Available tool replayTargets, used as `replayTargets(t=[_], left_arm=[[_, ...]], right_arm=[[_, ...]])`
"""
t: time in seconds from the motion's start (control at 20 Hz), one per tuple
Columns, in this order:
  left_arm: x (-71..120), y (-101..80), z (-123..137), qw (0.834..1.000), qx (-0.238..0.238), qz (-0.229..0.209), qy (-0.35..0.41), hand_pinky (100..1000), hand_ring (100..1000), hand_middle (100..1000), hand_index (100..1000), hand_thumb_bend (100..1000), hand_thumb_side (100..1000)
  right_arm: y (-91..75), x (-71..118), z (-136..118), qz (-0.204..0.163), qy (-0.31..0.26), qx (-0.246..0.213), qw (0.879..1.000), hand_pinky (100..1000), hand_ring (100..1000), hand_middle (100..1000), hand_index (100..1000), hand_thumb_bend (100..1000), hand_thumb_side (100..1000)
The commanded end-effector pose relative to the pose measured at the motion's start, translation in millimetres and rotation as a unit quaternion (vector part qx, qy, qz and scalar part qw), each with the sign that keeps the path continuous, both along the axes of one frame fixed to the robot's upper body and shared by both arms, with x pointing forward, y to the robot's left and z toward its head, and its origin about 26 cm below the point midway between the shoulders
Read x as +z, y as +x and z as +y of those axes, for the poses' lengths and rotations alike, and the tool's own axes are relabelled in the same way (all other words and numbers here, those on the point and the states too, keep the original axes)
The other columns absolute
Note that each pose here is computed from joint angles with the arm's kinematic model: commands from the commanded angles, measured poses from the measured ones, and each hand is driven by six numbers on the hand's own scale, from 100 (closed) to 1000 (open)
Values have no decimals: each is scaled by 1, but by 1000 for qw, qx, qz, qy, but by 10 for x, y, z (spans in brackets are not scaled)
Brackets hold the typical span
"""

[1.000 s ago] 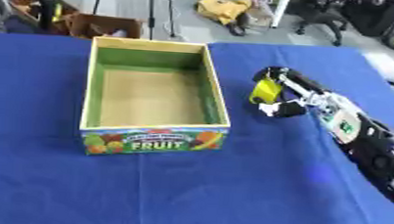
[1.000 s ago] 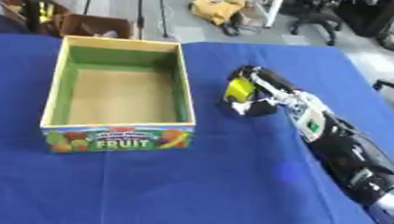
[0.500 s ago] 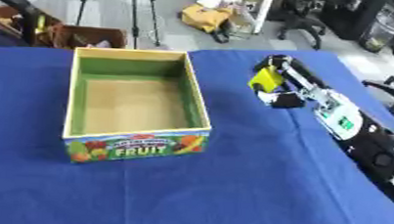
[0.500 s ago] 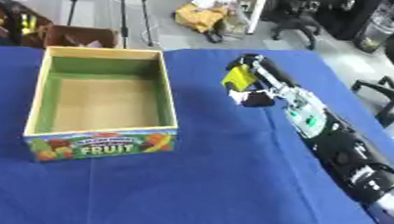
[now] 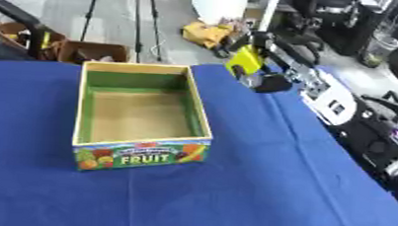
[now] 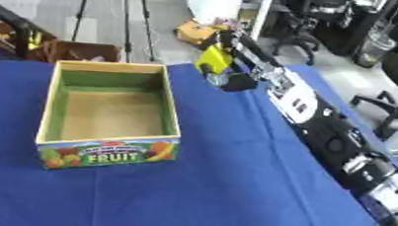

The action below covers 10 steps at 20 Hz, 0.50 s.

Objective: Pick up objects on the table and place them in the box.

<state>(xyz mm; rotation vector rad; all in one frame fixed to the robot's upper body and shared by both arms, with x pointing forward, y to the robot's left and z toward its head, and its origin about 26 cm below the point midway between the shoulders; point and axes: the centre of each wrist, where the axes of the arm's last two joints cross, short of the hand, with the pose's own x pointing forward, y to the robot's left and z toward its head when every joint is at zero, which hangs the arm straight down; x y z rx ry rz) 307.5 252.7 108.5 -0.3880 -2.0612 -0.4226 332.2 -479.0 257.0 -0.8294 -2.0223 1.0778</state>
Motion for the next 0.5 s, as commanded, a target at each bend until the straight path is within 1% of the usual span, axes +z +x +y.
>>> replayTargets(t=[0.05, 0.25, 0.35, 0.45, 0.5], left_arm=[[82, 8, -30, 1000, -16, -12, 4, 594, 654, 559, 685, 406, 999], [116, 25, -73, 999, -28, -17, 1, 595, 655, 560, 685, 407, 997], [131, 31, -91, 999, -33, -19, 0, 595, 655, 560, 685, 407, 996], [143, 35, -105, 999, -37, -21, -1, 595, 655, 560, 685, 407, 996], [148, 37, -110, 999, -38, -22, -2, 595, 656, 560, 685, 407, 996]], right_arm=[[64, 154, 152, 11, -25, 36, 999, 115, 455, 690, 752, 100, 206], [184, 113, 284, 36, -47, 61, 996, 125, 462, 697, 756, 100, 215], [231, 71, 330, 47, -59, 69, 995, 163, 489, 724, 762, 100, 224], [274, 19, 372, 58, -77, 76, 992, 172, 497, 733, 770, 101, 228], [292, -5, 389, 63, -87, 79, 991, 194, 517, 745, 777, 103, 231]])
